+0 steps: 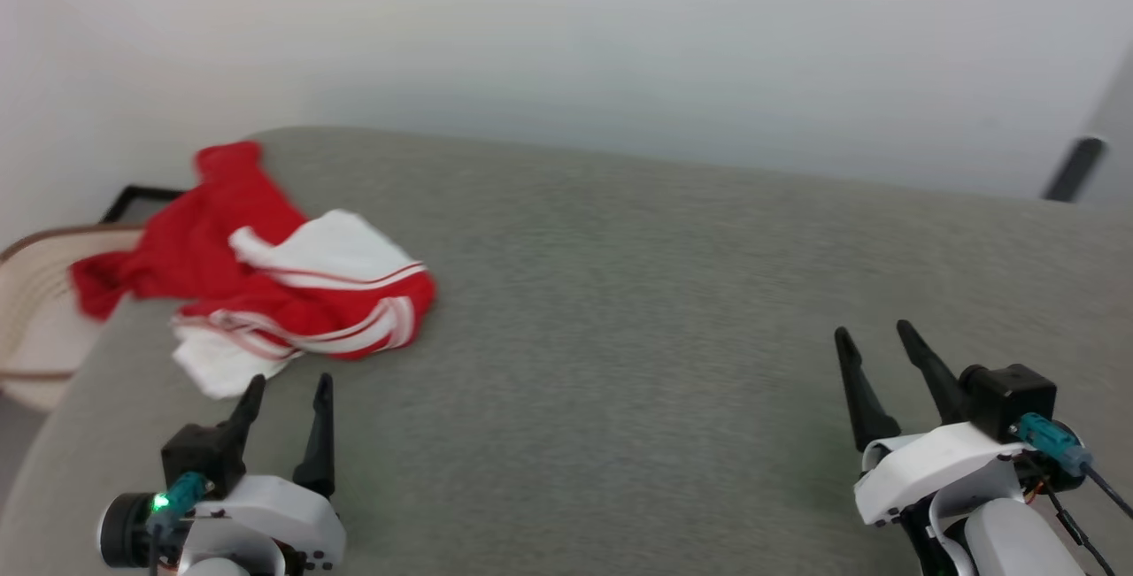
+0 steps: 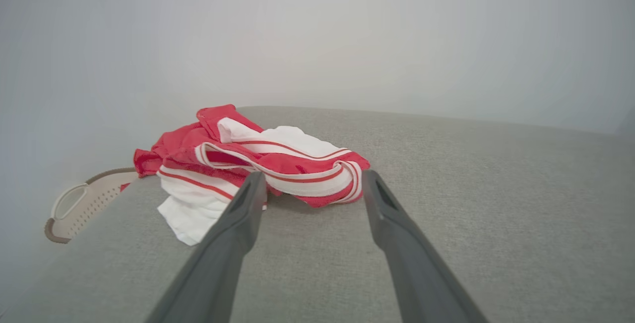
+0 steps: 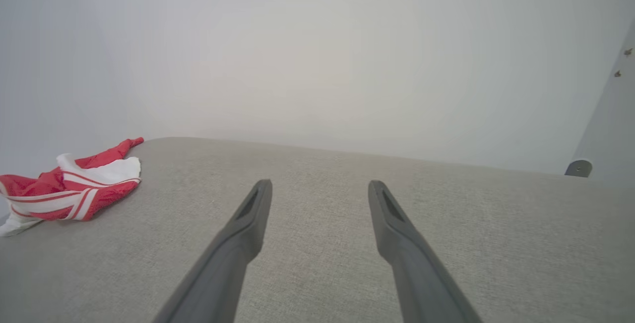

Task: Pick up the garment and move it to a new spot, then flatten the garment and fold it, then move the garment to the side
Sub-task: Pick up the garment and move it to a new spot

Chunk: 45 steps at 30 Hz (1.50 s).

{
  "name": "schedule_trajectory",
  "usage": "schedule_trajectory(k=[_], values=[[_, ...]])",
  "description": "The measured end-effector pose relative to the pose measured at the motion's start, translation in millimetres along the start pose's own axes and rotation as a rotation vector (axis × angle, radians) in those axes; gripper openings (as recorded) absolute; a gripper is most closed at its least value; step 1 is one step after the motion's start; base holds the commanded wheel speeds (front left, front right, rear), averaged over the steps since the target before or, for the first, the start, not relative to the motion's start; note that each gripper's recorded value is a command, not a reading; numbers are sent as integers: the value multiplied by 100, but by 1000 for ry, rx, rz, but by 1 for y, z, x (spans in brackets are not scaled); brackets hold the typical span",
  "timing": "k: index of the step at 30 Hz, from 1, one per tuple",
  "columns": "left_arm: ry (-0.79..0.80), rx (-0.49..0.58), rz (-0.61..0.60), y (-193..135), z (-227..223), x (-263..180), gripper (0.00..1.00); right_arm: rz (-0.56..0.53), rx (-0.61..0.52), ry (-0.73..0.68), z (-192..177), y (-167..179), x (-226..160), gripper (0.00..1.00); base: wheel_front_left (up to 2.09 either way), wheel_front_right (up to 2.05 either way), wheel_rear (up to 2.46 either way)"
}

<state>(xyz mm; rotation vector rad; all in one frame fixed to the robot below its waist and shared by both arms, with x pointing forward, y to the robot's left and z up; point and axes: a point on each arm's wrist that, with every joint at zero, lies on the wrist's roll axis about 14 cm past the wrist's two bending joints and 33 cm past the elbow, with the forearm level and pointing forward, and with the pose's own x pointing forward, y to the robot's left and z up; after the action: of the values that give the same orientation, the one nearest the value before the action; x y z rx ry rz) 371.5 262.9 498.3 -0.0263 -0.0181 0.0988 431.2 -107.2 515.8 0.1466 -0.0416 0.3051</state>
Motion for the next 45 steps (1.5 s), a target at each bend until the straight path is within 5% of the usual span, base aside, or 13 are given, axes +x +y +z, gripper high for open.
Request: schedule_trajectory(k=[11, 16, 23, 34, 45], values=[[21, 7, 246, 73, -9, -71, 100, 283, 37, 47, -19, 104, 32, 100, 0, 0, 0], [-4, -4, 444, 118, -5, -122, 100, 492, 38, 48, -19, 182, 41, 100, 0, 0, 0], [-15, -40, 643, 137, -8, -177, 100, 707, 44, 90, -29, 253, 44, 100, -10, -10, -10], [9, -46, 650, 124, -15, -186, 100, 744, 84, 115, -35, 259, 48, 100, -15, -15, -15], [-38, 40, 396, 117, 16, -106, 100, 631, 76, 88, -33, 218, 35, 100, 0, 0, 0]])
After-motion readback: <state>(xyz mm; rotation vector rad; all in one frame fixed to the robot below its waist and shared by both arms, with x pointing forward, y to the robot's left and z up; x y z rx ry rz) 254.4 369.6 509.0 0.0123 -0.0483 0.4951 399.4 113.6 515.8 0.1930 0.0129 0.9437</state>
